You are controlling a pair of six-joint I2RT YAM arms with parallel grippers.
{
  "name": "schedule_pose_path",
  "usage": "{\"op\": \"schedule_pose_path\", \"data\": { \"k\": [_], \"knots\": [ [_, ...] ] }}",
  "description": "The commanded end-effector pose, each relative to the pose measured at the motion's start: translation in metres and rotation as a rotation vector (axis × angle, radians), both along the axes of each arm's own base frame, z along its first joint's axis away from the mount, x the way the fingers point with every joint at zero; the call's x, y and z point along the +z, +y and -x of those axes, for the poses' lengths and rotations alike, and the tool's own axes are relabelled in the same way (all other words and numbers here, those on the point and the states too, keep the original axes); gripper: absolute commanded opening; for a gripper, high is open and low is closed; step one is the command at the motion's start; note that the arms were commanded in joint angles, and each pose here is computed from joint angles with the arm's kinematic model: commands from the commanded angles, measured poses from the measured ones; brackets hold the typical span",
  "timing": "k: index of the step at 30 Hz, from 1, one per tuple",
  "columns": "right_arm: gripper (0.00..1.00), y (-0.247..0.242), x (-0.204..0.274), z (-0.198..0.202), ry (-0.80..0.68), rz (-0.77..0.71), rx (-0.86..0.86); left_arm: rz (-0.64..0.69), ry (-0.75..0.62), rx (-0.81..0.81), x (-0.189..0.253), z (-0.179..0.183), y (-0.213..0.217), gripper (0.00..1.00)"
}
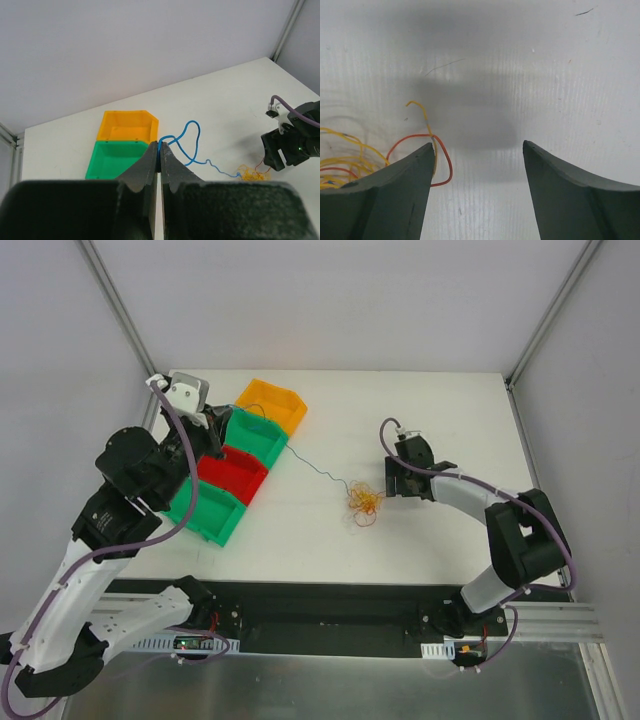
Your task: Untangle the cables
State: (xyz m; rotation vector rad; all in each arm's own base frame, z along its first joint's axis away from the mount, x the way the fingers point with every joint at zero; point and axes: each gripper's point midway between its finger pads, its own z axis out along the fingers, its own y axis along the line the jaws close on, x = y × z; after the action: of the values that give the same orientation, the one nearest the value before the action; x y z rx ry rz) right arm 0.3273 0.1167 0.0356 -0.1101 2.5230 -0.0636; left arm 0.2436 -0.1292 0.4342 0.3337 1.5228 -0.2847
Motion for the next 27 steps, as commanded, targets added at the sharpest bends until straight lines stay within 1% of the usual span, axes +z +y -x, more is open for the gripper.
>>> {"op": "schedule_pose_path", "data": {
  "k": [1, 3, 5, 7, 10, 11, 12, 15, 19, 22, 24, 27],
  "knots": [
    [0.77, 0.028, 0.014, 0.003, -0.041, -0.160, 0.120, 0.004, 0.011, -0.081, 0.022, 0.004, -0.015, 0.00],
    [0.82, 0.057, 0.031, 0.007, -0.121, -0.276, 0.246, 0.027, 0.042, -0.164, 0.020, 0.006, -0.033, 0.00],
    [0.85, 0.072, 0.047, 0.013, -0.197, -0.306, 0.324, 0.042, 0.055, -0.202, 0.021, 0.007, -0.043, 0.00],
    [0.86, 0.084, 0.060, 0.020, -0.254, -0.321, 0.387, 0.050, 0.063, -0.210, 0.022, 0.005, -0.046, 0.00],
    [0.86, 0.094, 0.070, 0.027, -0.310, -0.351, 0.432, 0.044, 0.072, -0.242, 0.021, 0.004, -0.054, 0.00],
    [0.86, 0.098, 0.074, 0.028, -0.328, -0.368, 0.451, 0.074, 0.090, -0.260, 0.022, 0.006, -0.059, 0.00],
    [0.87, 0.105, 0.076, 0.030, -0.338, -0.384, 0.473, 0.078, 0.097, -0.264, 0.021, 0.005, -0.061, 0.00],
    [0.91, 0.124, 0.076, 0.036, -0.322, -0.400, 0.535, 0.088, 0.105, -0.324, 0.024, 0.010, -0.071, 0.00],
    [0.91, 0.140, 0.065, 0.036, -0.273, -0.357, 0.547, 0.093, 0.102, -0.344, 0.027, 0.010, -0.076, 0.00],
    [0.86, 0.148, 0.056, 0.036, -0.239, -0.329, 0.550, 0.094, 0.093, -0.356, 0.031, 0.011, -0.077, 0.00],
    [0.80, 0.146, 0.045, 0.035, -0.189, -0.289, 0.528, 0.093, 0.076, -0.357, 0.037, 0.012, -0.075, 0.00],
    [0.75, 0.140, 0.031, 0.028, -0.150, -0.234, 0.487, 0.093, 0.034, -0.342, 0.052, 0.012, -0.071, 0.00]
  ]
}}
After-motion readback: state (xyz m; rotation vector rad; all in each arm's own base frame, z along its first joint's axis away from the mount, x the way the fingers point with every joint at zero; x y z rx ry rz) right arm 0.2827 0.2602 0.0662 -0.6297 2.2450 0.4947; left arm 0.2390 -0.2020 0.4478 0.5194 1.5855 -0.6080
